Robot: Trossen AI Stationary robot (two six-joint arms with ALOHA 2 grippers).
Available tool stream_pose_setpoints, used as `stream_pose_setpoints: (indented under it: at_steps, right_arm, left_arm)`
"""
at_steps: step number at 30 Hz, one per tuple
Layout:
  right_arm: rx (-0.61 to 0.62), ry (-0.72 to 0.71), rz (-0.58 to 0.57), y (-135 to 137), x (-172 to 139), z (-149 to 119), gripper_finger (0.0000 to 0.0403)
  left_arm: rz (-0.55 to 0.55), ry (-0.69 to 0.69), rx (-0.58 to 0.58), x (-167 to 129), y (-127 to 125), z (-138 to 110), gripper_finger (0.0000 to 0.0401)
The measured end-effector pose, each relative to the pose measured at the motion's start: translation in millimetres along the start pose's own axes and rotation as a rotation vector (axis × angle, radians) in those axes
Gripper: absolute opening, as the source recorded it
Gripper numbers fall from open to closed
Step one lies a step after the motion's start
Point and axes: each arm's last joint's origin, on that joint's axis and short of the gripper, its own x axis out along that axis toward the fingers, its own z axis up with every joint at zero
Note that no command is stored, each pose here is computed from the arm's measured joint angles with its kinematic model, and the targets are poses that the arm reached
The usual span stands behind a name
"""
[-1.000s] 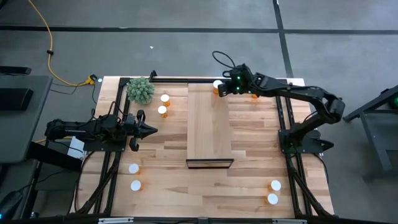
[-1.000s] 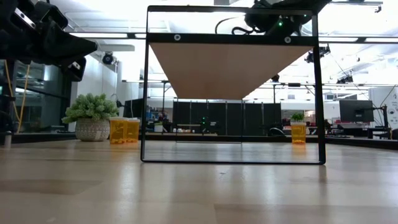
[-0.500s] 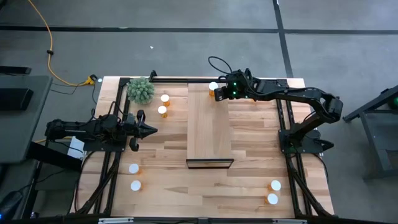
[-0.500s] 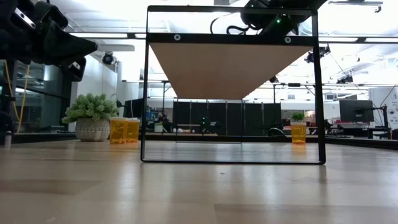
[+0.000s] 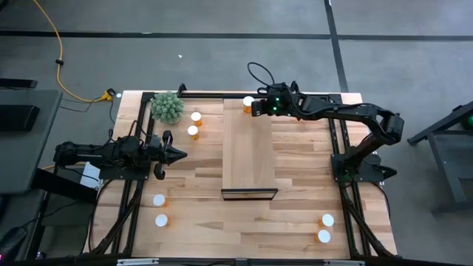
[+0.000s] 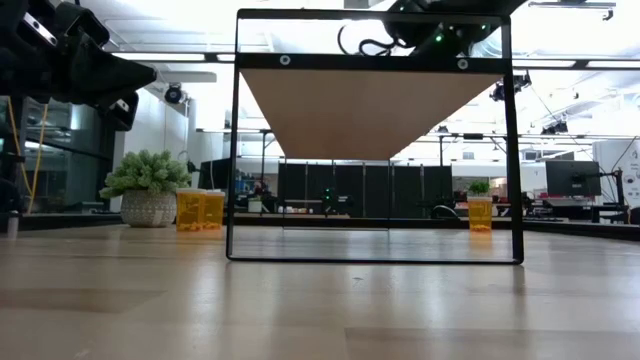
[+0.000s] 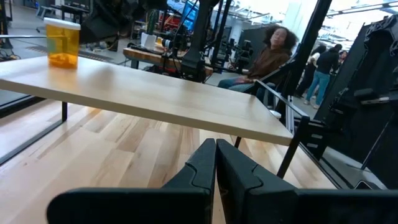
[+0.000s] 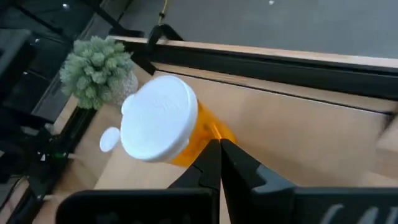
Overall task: Pick and place medicine bottles onto shelf by color
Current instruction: Put the orange pill bottle on the shelf
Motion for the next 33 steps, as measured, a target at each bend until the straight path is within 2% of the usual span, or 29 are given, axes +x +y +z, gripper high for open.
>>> stream_pose_setpoints:
  at_steps: [6, 16, 33]
  right_arm:
    - [0.052, -0.038, 0.052, 3.9, 10.2, 1.0, 0.0]
    - [0.104, 0.017, 0.08, 5.3, 27.4, -10.5, 0.0]
    - [0.138, -0.037, 0.148, 14.9, 27.8, -9.1, 0.0]
  left_arm:
    - [0.0, 0.0, 0.0, 0.0, 0.0, 0.0, 0.0003]
    - [0.0, 0.0, 0.0, 0.0, 0.0, 0.0, 0.0003]
    - [0.0, 0.0, 0.0, 0.0, 0.0, 0.0, 0.0003]
